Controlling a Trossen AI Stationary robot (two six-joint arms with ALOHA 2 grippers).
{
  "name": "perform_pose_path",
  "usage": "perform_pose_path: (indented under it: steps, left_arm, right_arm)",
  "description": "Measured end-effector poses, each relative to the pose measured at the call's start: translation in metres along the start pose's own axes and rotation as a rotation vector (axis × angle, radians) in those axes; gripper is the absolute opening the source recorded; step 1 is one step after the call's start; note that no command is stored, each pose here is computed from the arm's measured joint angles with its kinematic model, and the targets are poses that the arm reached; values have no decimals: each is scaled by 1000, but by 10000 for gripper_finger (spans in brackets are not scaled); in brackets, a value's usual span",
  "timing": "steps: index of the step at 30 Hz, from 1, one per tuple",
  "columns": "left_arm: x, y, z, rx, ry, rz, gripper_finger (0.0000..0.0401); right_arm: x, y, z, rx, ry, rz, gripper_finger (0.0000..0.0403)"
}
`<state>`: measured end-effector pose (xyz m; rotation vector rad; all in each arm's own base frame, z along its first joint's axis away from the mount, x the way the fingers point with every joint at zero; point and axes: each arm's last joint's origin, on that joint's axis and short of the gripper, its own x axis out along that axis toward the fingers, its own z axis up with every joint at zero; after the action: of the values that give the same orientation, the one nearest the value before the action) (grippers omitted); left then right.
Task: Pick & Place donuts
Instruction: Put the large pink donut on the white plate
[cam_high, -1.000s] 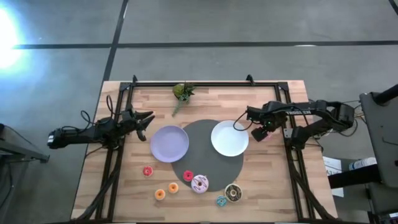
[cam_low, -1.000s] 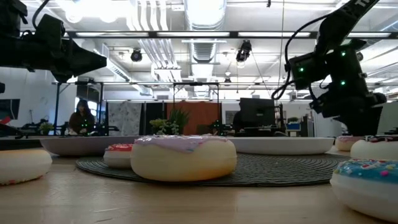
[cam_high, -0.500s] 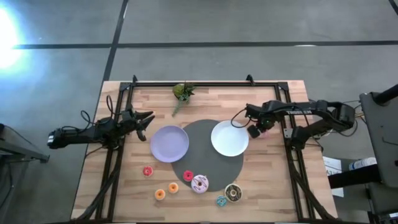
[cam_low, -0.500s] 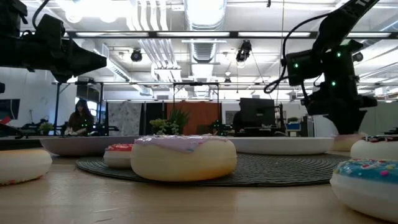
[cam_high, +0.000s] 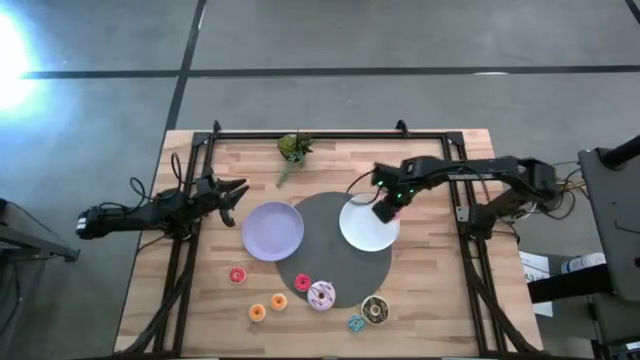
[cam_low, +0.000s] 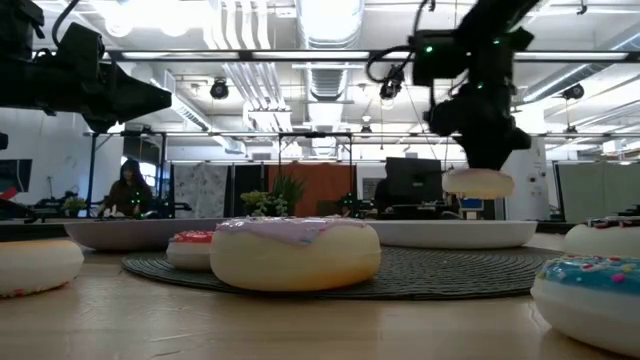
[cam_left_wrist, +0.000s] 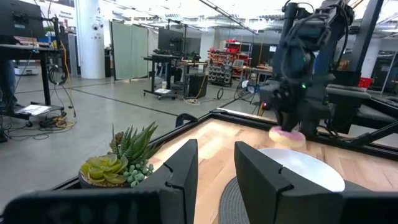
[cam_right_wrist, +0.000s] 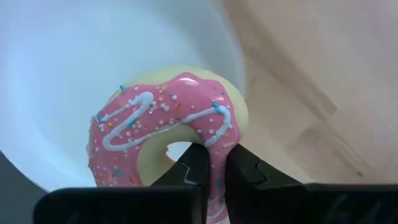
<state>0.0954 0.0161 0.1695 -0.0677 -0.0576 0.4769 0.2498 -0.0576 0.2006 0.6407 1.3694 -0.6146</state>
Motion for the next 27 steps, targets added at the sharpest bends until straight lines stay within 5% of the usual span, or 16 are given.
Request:
perform_pose_path:
  steps: [9, 15, 27]
  left_arm:
    - [0, 0, 0, 0, 0, 0, 80]
    - [0, 0, 0, 0, 1, 0, 80]
    - [0, 0, 0, 1, 4, 0, 80]
  right_arm:
    - [26, 34, -11, -158, 24, -3, 31]
    - [31, 33, -20, -179, -50, -116, 93]
    - [31, 49, -33, -328, -132, -94, 218]
